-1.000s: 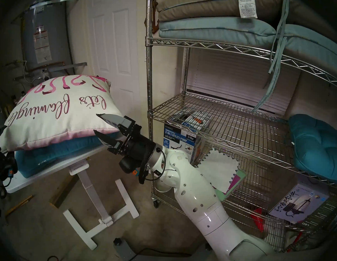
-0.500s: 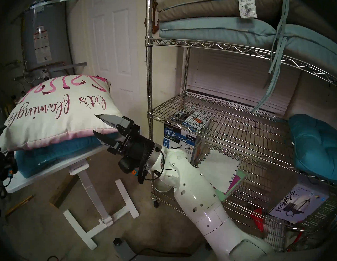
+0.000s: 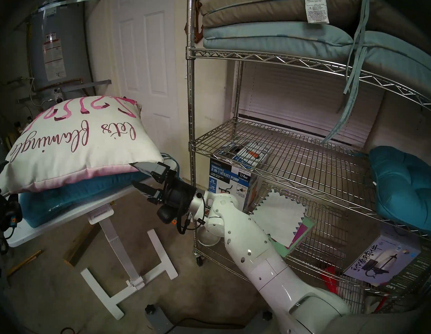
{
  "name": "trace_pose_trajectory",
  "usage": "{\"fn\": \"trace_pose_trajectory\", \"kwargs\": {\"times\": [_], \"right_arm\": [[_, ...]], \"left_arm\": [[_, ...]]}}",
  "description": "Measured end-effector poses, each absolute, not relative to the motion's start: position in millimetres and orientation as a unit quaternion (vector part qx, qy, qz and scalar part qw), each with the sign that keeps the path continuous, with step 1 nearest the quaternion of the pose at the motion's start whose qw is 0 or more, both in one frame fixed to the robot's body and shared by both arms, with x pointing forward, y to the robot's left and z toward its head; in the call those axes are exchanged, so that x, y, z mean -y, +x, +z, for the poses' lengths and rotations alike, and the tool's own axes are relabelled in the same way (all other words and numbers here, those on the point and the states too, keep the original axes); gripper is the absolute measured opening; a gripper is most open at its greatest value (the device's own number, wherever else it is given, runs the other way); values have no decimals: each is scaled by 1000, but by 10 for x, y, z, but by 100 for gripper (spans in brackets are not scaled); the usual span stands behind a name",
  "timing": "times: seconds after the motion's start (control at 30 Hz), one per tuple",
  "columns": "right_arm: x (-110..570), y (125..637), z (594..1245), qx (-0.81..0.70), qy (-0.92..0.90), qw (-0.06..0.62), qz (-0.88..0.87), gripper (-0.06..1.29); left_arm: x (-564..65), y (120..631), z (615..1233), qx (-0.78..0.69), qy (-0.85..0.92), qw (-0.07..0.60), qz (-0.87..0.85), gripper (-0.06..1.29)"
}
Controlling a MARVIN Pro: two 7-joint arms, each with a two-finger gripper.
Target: Put cushion on the shelf
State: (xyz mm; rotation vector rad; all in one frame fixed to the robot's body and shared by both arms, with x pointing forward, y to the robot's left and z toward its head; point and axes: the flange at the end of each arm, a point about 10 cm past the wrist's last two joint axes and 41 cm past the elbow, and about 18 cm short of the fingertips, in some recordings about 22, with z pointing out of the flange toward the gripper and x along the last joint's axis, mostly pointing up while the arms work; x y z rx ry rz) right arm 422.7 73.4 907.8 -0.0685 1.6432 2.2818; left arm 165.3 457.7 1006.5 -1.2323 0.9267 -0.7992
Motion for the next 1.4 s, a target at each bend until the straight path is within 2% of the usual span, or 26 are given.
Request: {"fn": "trace_pose_trajectory", "kwargs": {"times": [0.57,1.4], "right_arm": [[-685,4576,9327,-565,-34,195,801,121],[-1031,4656,9291,-567,-50,160,807,122]], "left_arm": [[-4577,1654,10065,-407,-542,646,-351,127],[-4580,1652,10066,-407,-542,647,-350,127]]}}
